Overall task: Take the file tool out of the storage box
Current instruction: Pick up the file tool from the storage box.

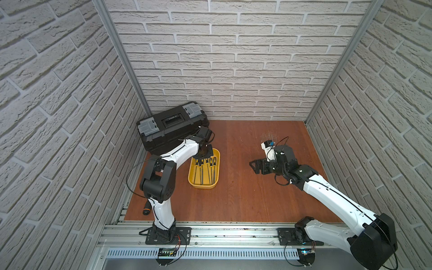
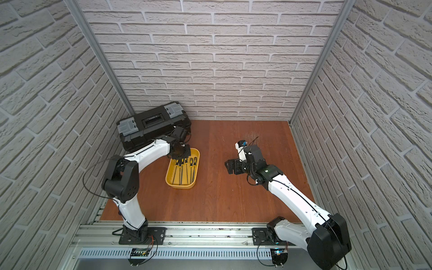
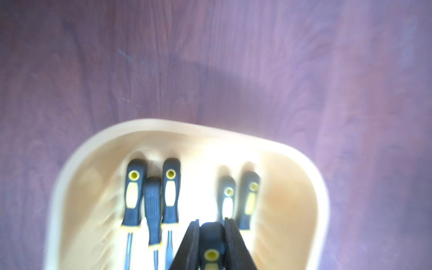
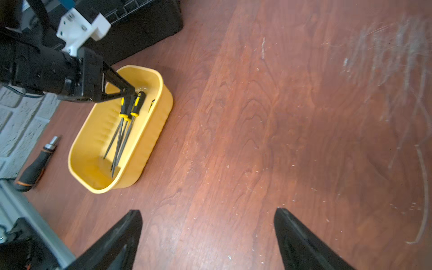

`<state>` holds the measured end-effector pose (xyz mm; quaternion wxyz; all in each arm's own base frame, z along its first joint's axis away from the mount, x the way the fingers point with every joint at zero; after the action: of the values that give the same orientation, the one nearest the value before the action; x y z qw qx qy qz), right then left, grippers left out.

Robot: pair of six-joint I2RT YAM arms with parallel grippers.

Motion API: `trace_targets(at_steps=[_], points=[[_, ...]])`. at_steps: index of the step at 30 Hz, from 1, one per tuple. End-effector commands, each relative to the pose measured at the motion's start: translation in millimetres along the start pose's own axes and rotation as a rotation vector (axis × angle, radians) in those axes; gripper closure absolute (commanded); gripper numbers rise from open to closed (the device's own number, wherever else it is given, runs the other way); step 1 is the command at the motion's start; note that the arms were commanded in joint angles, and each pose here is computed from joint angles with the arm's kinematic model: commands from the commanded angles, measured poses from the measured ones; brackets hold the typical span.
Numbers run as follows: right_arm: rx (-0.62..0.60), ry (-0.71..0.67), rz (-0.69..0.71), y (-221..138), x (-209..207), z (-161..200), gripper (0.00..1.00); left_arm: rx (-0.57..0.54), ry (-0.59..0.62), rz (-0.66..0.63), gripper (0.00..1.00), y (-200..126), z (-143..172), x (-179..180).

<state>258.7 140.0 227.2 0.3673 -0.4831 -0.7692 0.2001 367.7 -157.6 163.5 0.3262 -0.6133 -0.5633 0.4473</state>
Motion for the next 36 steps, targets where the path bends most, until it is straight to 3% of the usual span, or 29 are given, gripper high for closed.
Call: trace_targets(at_steps=[1,11,20,26,36], points=[[-0.032,0.017,-0.145,-3,28,-19,0.11,-0.079,0.02,0.111,0.83,-31,-7,-7],[0.025,0.051,-0.355,15,79,-35,0.28,-0.224,0.016,0.342,0.83,-88,-10,-21],[0.074,0.032,-0.422,41,116,-33,0.49,-0.323,-0.002,0.465,0.83,-118,-10,-27],[0.102,0.018,-0.434,57,130,-24,0.61,-0.318,-0.026,0.53,0.83,-124,-11,-30],[0.129,-0.005,-0.464,67,148,-16,0.67,-0.313,-0.036,0.552,0.83,-124,-12,-31]])
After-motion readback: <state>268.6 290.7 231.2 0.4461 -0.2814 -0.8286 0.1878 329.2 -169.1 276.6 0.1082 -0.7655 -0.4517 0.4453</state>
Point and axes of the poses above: each gripper's point midway between its finger pads, its own y axis out along the fingers, its own x axis along the line the jaws close on, z = x × y, the point moved 7 cm from there along -y, back along the fingers, and after that the axes turned 3 degrees about y, right-handed, at the moved point
